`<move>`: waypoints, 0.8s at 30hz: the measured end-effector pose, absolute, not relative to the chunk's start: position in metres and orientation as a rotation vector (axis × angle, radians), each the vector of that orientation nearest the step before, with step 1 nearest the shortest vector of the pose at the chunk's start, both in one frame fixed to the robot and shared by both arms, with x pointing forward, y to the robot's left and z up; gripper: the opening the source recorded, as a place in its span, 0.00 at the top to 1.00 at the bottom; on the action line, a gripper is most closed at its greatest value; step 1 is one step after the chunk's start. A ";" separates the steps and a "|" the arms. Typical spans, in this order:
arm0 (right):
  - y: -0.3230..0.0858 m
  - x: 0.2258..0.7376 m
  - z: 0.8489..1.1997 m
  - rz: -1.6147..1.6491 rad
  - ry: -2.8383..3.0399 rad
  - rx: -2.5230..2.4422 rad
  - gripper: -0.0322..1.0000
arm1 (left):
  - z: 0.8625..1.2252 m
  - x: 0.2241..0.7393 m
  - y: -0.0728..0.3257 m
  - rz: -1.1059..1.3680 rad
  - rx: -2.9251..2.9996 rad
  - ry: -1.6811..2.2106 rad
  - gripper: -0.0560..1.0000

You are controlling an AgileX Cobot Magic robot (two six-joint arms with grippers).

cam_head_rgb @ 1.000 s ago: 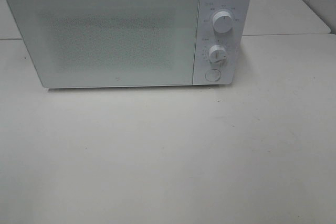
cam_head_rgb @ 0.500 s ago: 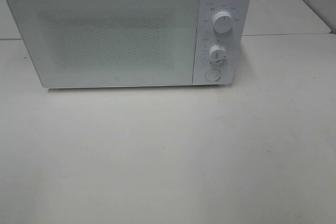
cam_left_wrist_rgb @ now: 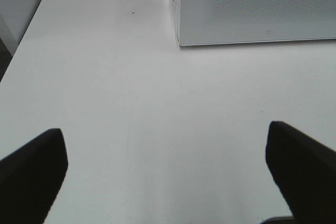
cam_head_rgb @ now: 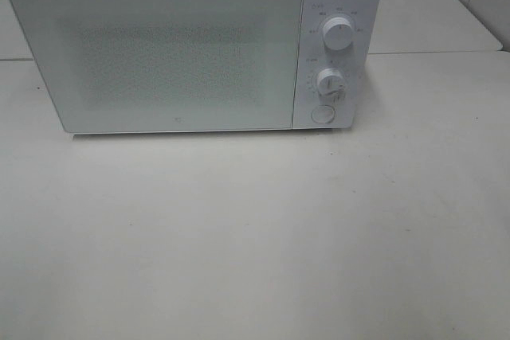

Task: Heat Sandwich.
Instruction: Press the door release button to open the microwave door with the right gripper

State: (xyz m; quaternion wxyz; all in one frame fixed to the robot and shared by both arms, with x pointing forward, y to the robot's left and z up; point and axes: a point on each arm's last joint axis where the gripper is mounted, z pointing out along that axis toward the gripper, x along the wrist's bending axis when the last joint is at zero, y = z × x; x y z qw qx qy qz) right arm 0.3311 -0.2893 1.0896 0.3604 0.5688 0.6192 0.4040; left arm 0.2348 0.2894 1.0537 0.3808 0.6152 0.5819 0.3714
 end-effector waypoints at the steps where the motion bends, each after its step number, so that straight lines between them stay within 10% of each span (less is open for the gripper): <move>1: -0.288 0.340 1.088 1.036 1.602 1.471 0.24 | 1.054 0.235 0.289 0.948 1.570 1.485 0.03; 24: -0.278 0.428 1.051 1.137 1.512 1.481 0.24 | 1.054 0.235 0.289 0.948 1.570 1.485 0.03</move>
